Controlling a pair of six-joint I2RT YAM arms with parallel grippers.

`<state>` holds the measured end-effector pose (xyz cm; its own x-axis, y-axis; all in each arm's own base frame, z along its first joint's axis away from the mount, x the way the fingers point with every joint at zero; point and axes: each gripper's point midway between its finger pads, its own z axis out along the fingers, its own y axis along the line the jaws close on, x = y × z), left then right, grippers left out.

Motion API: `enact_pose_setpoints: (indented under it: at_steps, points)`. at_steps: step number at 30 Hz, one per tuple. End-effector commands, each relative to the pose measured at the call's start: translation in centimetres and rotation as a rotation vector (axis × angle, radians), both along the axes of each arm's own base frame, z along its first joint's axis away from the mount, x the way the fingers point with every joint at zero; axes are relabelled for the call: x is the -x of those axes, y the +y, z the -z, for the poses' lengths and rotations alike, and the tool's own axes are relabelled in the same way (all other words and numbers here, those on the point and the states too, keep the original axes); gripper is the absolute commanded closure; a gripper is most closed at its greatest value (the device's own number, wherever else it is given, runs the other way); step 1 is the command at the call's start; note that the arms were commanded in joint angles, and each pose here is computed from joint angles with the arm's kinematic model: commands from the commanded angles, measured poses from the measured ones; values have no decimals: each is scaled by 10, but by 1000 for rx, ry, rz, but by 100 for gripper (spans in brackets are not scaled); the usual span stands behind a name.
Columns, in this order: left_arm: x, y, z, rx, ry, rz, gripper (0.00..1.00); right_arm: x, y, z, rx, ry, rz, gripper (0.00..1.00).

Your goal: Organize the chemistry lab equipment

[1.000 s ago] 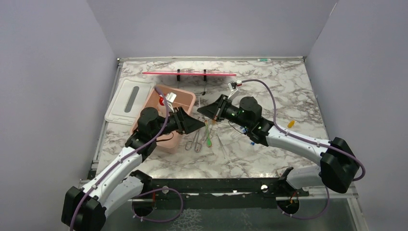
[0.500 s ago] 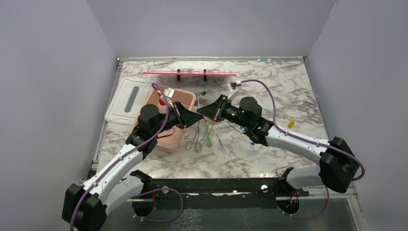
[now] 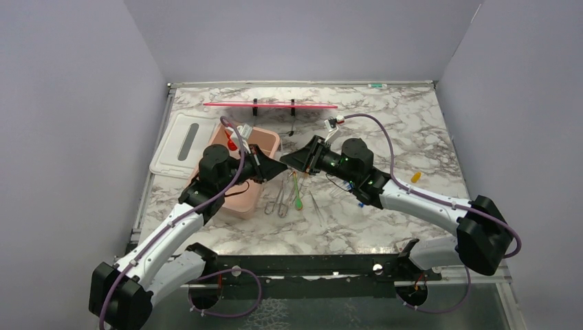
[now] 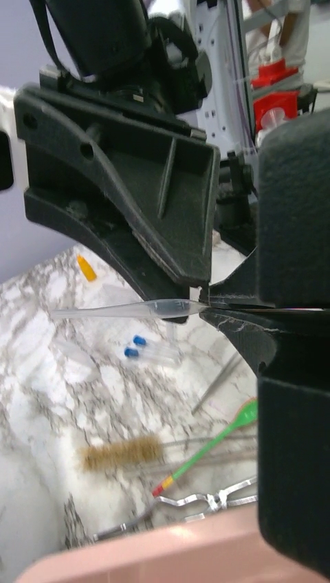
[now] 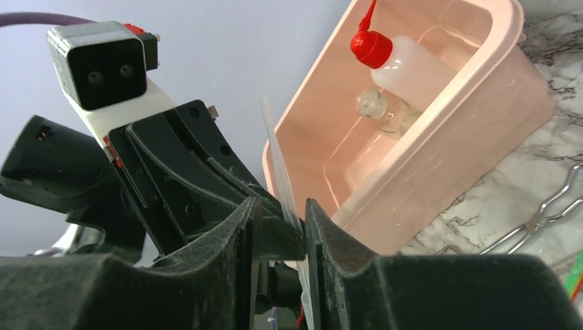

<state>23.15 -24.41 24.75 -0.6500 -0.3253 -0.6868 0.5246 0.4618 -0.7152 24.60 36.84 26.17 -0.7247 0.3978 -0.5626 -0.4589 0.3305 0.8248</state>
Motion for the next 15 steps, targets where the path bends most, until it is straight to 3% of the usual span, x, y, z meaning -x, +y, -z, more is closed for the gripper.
enact_pose_setpoints:
  at_steps: [1,4,11,15]
  points:
    - [-8,19,7,-157,-18,-79,100,-1,-6,-12,20,-38,28,61]
    - [-12,39,17,-302,1,-150,100,-7,-18,-8,69,-45,94,56]
    - [-23,95,40,-670,73,-303,98,-15,-50,5,167,-59,235,55]
    - [-36,112,61,-818,137,-355,95,-15,-63,24,228,-38,275,55]
